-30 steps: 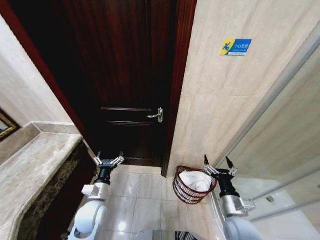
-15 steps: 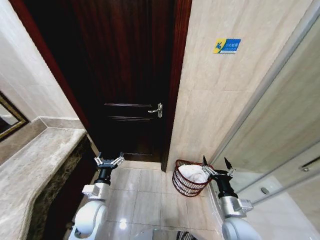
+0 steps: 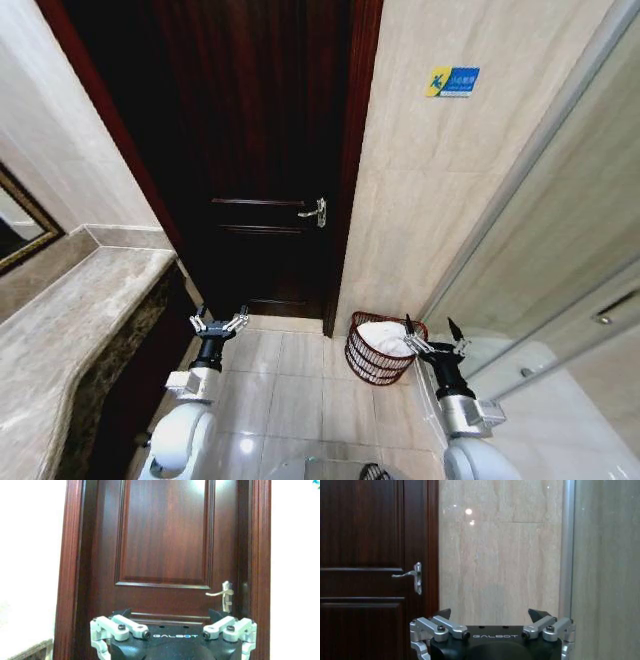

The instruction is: Discard the used towel into the hamper.

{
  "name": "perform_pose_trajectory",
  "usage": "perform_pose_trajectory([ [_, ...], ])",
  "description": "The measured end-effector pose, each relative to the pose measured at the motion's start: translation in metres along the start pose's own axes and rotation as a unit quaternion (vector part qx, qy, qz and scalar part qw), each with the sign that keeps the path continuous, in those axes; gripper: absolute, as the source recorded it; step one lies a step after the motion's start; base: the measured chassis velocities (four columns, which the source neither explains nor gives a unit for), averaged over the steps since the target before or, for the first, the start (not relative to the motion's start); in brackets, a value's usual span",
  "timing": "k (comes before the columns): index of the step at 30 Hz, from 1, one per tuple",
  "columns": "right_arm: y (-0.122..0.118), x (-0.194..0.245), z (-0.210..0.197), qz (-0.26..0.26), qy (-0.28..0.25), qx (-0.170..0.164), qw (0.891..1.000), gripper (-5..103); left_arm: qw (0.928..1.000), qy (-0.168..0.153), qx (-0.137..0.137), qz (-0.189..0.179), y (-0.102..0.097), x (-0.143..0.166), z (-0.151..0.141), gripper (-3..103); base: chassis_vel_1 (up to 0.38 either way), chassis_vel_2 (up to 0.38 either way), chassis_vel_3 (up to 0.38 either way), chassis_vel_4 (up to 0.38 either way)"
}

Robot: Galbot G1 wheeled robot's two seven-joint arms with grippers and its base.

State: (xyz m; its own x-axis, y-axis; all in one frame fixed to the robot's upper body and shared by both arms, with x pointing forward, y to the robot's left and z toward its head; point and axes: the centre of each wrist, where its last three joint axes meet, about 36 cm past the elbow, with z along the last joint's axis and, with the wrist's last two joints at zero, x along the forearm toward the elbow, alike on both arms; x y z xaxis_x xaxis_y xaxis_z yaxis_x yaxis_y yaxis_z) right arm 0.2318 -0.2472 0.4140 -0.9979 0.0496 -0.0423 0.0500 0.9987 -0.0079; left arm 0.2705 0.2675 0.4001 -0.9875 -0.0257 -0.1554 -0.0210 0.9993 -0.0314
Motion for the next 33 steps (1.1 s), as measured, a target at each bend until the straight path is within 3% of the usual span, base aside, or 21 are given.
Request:
perform_pose_trajectory([
  [11,0.004,0.009,0.003,-0.008,0.003,-0.001,1.0,100,0.9999,-0.006,0.008,-0.005,-0.002,0.004,-0.001,100,0.075,-0.08,-0.071,0.083],
  [21,0.008,0.011,0.008,-0.011,0.006,-0.001,1.0,100,0.9999,0.01,0.002,-0.01,0.002,0.013,0.001,100,0.116,-0.12,-0.118,0.119],
  [33,0.007,0.019,0.014,-0.01,0.01,0.003,1.0,100,0.9997,-0.008,0.015,-0.016,-0.001,0.011,0.005,100,0.094,-0.097,-0.079,0.093],
])
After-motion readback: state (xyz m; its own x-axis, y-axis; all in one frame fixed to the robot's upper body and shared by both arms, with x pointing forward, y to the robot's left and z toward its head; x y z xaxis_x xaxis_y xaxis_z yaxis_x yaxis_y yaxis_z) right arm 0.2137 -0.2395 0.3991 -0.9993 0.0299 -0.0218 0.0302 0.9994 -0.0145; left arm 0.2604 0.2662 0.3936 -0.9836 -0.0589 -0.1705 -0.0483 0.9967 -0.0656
